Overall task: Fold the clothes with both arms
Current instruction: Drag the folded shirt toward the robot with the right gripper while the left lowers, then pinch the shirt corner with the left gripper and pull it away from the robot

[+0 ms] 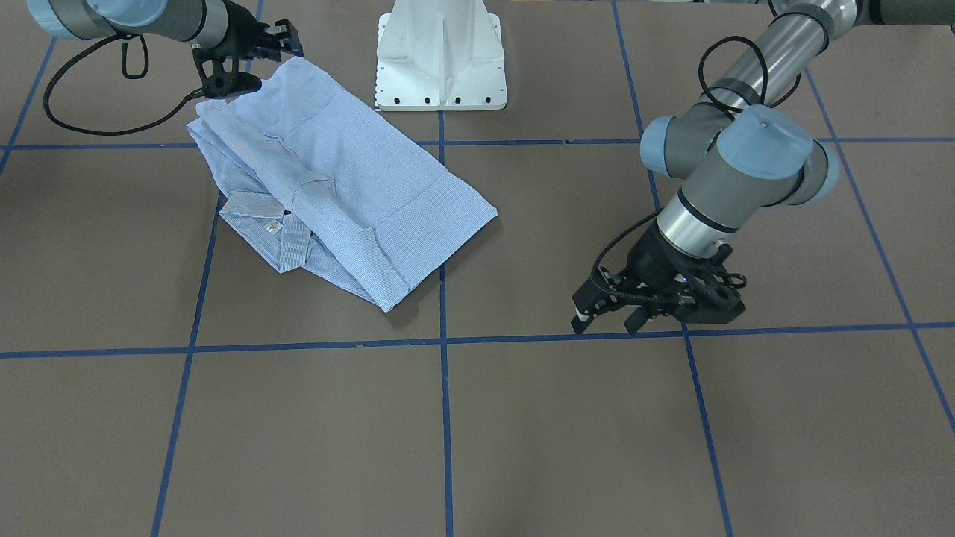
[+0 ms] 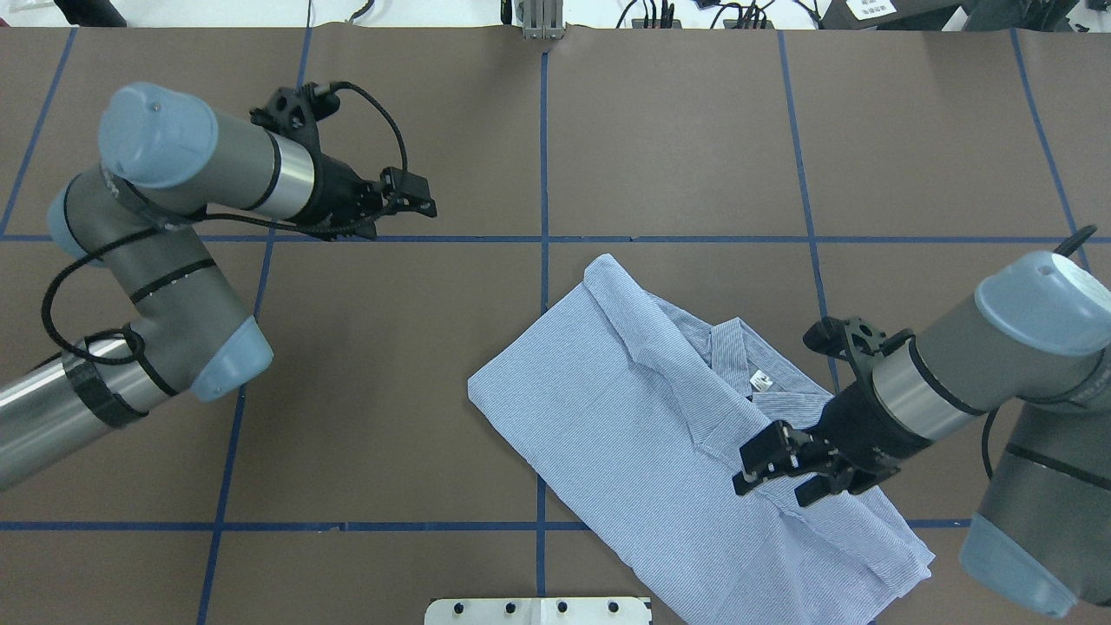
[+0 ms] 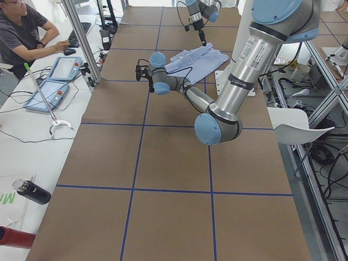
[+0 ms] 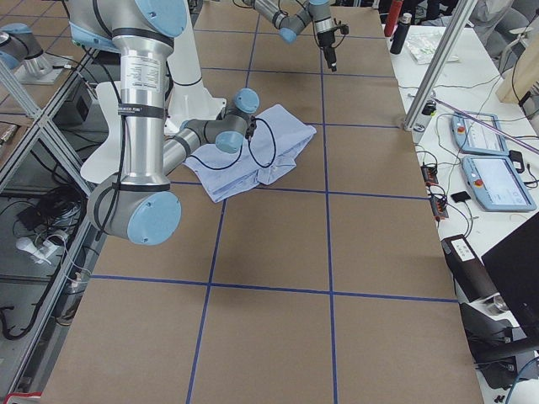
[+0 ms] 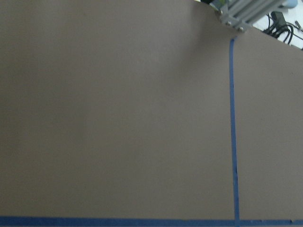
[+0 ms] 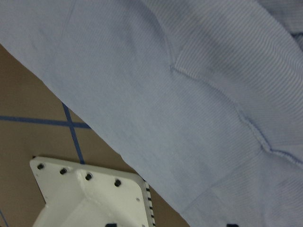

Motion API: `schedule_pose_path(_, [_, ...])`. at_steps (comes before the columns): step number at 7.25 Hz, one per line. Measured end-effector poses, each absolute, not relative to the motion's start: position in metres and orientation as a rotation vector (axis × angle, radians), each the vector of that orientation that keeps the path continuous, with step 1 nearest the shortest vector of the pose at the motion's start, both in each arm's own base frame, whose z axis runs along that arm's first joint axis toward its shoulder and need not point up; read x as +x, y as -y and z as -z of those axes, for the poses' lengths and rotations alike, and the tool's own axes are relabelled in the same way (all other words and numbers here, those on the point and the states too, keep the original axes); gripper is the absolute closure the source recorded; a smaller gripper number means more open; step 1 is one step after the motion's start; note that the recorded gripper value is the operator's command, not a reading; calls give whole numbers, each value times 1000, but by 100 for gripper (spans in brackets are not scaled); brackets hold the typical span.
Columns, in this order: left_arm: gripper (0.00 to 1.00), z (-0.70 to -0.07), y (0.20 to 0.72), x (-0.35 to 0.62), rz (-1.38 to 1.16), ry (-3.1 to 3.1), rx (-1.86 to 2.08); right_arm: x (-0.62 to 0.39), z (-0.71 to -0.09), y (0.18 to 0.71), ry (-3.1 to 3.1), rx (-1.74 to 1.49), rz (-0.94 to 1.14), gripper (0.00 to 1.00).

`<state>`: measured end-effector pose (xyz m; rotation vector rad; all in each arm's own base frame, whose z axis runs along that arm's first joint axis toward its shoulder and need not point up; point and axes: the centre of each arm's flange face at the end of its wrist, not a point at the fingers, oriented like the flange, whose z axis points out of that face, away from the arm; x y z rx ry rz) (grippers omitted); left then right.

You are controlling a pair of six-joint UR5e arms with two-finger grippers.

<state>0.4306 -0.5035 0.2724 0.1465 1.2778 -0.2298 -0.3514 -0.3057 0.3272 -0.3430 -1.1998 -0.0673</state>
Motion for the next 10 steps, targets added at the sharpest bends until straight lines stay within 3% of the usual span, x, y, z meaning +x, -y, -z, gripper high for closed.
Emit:
schedule_pose_path(4, [14,-257,378,535,289,-1301,-80,-328,-299,369,1240,-100,-83,0])
schedule_pose_path(7, [19,-270,373,562,324,-1230,-80,-328,-296,373,1242,-81,-93,0])
schedule_pose_path(8, [30,-274,375,565,332,-1218,-76,-328,-296,373,1242,-79,-94,0])
schedule_pose_path(9, [48,-277,377,568,337,-1210,-73,-328,-296,373,1241,-78,-95,0])
schedule_pose_path(10, [92,-278,378,570,340,-1206,-72,-328,-296,374,1241,-77,-96,0])
